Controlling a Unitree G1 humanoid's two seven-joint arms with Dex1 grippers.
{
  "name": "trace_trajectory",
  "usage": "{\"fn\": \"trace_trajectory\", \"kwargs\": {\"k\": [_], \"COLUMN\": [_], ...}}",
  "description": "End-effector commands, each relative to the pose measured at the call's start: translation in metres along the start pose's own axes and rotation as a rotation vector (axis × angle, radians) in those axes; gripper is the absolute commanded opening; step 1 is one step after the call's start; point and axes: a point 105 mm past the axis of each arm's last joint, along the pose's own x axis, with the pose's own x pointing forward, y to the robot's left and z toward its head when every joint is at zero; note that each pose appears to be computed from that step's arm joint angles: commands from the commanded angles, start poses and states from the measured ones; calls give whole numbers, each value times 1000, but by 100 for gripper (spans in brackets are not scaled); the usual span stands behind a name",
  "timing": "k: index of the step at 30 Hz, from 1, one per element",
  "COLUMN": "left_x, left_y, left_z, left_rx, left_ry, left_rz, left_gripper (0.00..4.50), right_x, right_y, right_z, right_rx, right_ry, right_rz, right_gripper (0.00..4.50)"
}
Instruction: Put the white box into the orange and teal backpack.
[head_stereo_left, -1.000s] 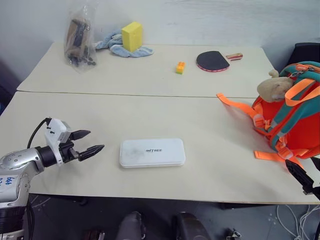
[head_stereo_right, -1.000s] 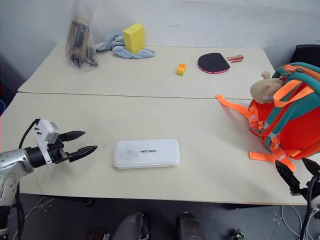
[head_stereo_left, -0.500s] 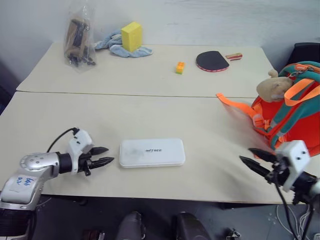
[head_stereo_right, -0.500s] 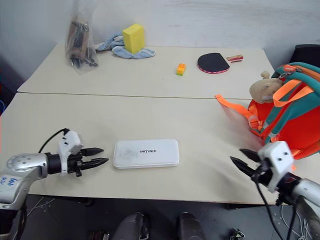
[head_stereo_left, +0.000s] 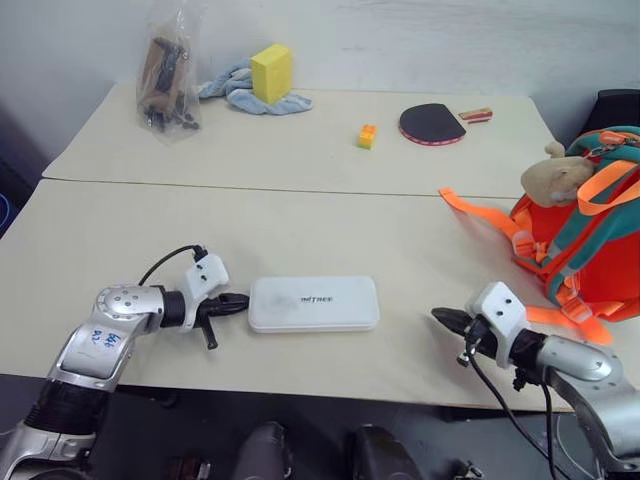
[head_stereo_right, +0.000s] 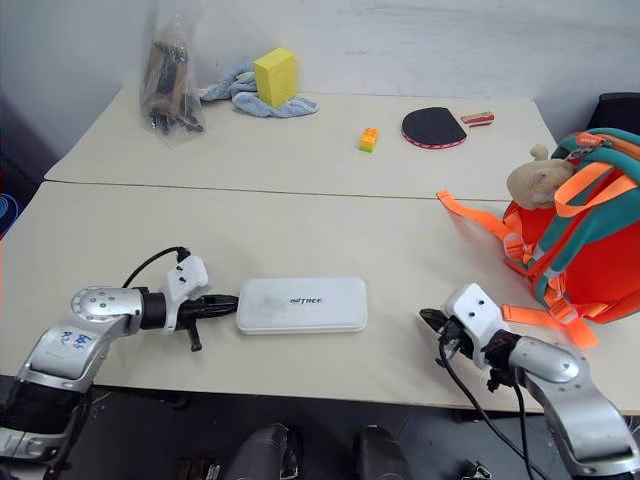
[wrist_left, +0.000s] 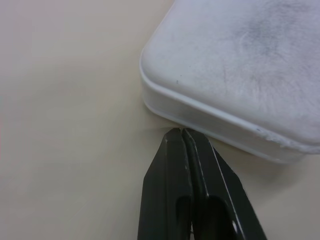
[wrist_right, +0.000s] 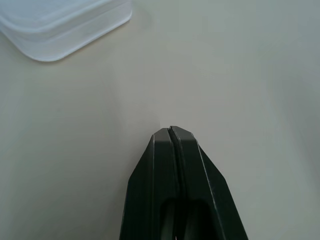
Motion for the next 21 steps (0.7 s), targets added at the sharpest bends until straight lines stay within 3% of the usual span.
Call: {"fn": "trace_trajectory", "kwargs": {"k": [1, 7, 12, 15, 21], "left_x": [19, 49, 44, 31, 11], "left_y": [-9, -9, 4, 9, 7], "left_z": [10, 27, 17, 4, -7], "left_rx": [36, 46, -79, -229, -530], "left_ry": [-29, -82, -50, -11, 27], "left_rz": [-74, -101, -82, -95, -174], "left_gripper": [5, 5, 5, 66, 239], "right_x": [4, 8, 11, 13, 17], "right_y": [-2, -4, -10, -12, -11], "right_z": [4, 1, -3, -6, -9], "right_rx": [-33, -49, -87, -97, -119], "right_ry": [-18, -2, 17, 24, 28], "right_rz": [-20, -23, -43, -53, -55], "right_gripper": [0, 0, 0, 0, 0]}}
